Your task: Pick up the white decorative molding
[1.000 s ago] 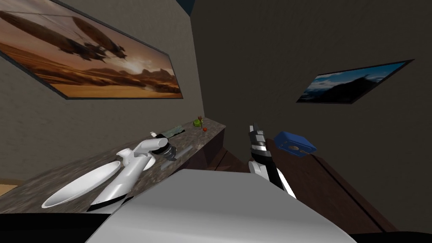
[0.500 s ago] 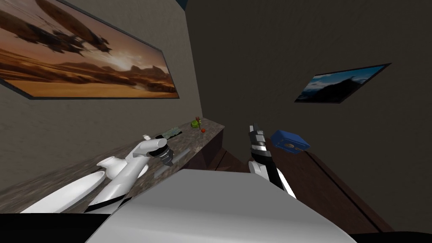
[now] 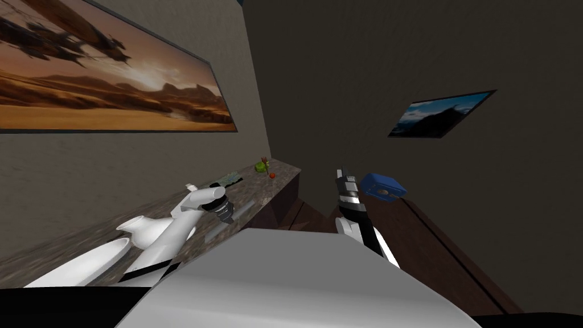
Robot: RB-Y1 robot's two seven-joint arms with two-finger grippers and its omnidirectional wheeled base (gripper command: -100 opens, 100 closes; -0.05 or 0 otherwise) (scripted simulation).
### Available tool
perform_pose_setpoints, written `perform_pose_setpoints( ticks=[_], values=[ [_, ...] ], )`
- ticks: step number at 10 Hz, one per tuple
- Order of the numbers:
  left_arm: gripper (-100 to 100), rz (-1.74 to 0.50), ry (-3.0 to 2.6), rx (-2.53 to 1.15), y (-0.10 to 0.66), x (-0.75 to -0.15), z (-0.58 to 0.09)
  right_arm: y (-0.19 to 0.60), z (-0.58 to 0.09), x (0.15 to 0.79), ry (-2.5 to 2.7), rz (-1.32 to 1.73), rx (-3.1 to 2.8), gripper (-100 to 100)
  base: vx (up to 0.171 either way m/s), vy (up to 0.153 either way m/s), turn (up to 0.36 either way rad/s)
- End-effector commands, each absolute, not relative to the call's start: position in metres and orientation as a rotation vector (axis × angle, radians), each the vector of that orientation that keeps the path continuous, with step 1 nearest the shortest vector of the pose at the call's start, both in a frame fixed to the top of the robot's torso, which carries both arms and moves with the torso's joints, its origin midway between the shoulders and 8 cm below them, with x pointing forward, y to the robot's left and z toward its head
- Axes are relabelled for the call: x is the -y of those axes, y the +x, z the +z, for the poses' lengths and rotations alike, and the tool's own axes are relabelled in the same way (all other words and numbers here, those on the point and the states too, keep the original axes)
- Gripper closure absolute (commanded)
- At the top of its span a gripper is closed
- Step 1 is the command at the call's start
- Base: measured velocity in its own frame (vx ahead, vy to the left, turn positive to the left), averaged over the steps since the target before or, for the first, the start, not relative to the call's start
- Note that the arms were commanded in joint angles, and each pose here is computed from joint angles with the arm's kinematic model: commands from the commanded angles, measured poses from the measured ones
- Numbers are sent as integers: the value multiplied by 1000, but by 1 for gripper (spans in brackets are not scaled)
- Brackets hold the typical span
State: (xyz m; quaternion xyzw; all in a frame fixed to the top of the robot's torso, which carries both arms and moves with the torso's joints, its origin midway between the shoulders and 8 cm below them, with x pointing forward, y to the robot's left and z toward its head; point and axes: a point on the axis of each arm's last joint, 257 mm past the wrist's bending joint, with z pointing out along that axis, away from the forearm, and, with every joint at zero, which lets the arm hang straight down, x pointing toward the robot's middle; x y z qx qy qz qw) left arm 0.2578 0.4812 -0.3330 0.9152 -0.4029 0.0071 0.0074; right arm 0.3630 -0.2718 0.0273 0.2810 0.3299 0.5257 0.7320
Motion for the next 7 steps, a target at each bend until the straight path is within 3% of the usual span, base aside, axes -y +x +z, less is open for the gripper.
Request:
perform_pose_setpoints(
  ticks=[1,7],
  values=[
    [-100,24,2872,1236,260,-487,-338,363,27,272,618,1157,-726,0,-73,-11,-102],
    [-100,22,2897,1176,264,-499,-349,363,27,272,618,1157,-726,0,-54,-5,-87]
  ],
)
